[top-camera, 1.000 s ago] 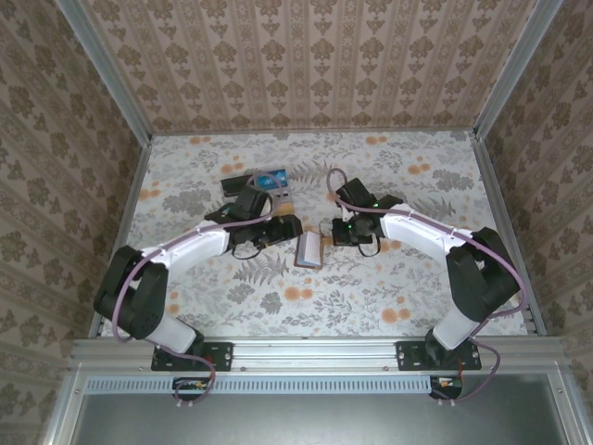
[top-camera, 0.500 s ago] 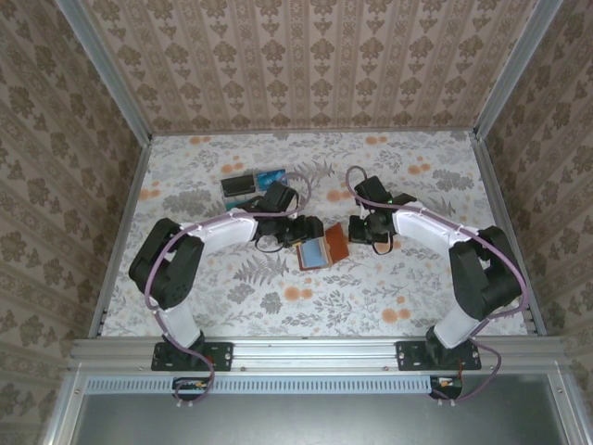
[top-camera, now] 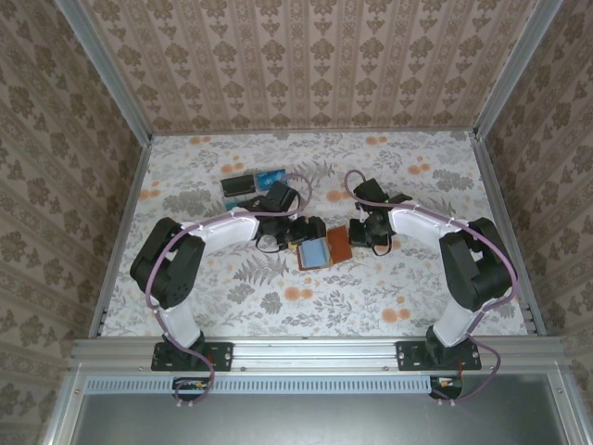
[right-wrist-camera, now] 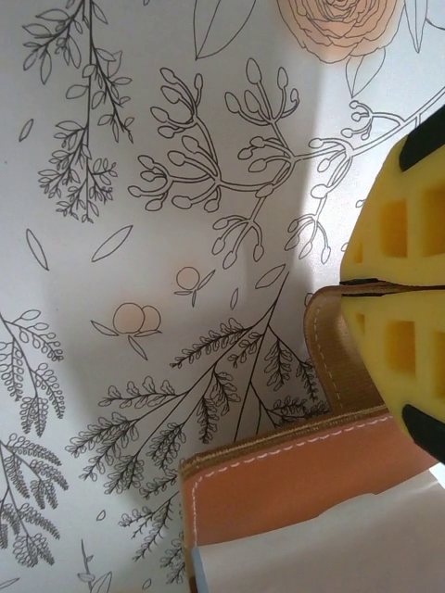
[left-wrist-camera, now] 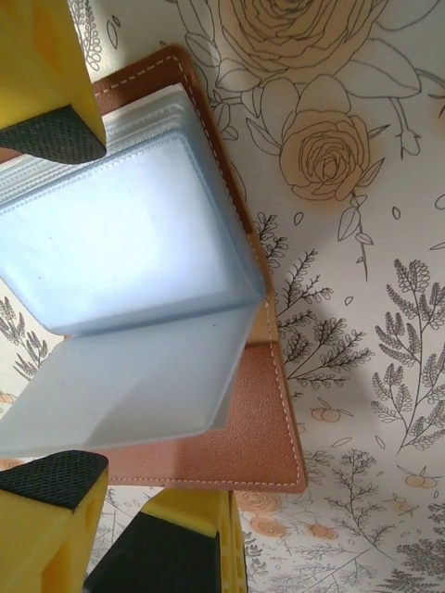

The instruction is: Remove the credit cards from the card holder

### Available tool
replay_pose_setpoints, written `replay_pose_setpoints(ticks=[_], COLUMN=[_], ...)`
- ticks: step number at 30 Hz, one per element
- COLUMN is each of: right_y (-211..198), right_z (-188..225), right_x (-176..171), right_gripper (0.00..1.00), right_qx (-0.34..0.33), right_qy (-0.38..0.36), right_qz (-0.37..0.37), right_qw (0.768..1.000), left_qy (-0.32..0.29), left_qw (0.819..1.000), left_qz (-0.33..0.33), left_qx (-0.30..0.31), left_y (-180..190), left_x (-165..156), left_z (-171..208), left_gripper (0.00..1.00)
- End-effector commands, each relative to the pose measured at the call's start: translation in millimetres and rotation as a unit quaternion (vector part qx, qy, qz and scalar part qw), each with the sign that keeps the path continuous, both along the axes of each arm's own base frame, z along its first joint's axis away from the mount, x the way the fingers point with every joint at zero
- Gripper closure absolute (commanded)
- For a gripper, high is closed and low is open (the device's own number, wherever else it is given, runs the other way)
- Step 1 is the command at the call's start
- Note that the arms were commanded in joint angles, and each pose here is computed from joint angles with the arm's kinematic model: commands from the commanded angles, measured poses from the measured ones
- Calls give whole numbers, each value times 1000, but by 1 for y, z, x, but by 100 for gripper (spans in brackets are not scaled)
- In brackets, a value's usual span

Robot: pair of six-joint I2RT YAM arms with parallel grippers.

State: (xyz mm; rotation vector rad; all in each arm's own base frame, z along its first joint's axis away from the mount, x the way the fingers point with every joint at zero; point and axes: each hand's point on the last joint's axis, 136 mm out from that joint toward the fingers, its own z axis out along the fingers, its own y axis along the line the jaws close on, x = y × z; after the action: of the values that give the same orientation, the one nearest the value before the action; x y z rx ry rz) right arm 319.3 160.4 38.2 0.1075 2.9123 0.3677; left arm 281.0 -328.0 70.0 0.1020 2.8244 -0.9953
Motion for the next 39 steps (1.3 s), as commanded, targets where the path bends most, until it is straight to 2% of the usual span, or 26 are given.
replay_pose_setpoints(ticks=[1, 10, 16, 25, 27, 29, 31, 33, 36, 39], right_y=[-6, -5, -1, 1, 1, 1, 1, 1, 0, -1], right_z=[-11, -16, -17, -18, -18, -18, -18, -17, -17, -17], right_x=[-9, -7, -10, -4, -4, -4, -3, -3, -3, -3], right_gripper=[92, 92, 92, 92, 92, 92, 92, 92, 92, 92], right_qx=[-15, -12, -3, 0, 0, 0, 0, 0, -2, -2], right_qy=[24, 26, 33, 24, 23, 24, 23, 23, 22, 22], right_qz=[5, 1, 1, -2, -2, -2, -2, -3, -4, -4], right_qw=[1000, 1000, 999, 1000, 1000, 1000, 1000, 1000, 1000, 1000], left_qy=[16, 24, 21, 3, 0, -1, 1, 2, 2, -6], left_qw=[1000, 1000, 1000, 1000, 1000, 1000, 1000, 999, 998, 997], left_qz=[6, 10, -2, 3, -1, -6, -6, 2, 17, 19], left_qx=[9, 15, -6, 31, 23, 15, 17, 32, 66, 68], left_y=[-1, 0, -8, 9, 6, 3, 1, 6, 20, 23], left_x=[-1, -3, -2, 0, 0, 0, 1, 1, 1, 1], left_z=[-10, -20, -15, -7, -4, -3, -5, -9, -14, -11], left_gripper=[16, 14, 20, 17, 20, 32, 37, 37, 29, 28])
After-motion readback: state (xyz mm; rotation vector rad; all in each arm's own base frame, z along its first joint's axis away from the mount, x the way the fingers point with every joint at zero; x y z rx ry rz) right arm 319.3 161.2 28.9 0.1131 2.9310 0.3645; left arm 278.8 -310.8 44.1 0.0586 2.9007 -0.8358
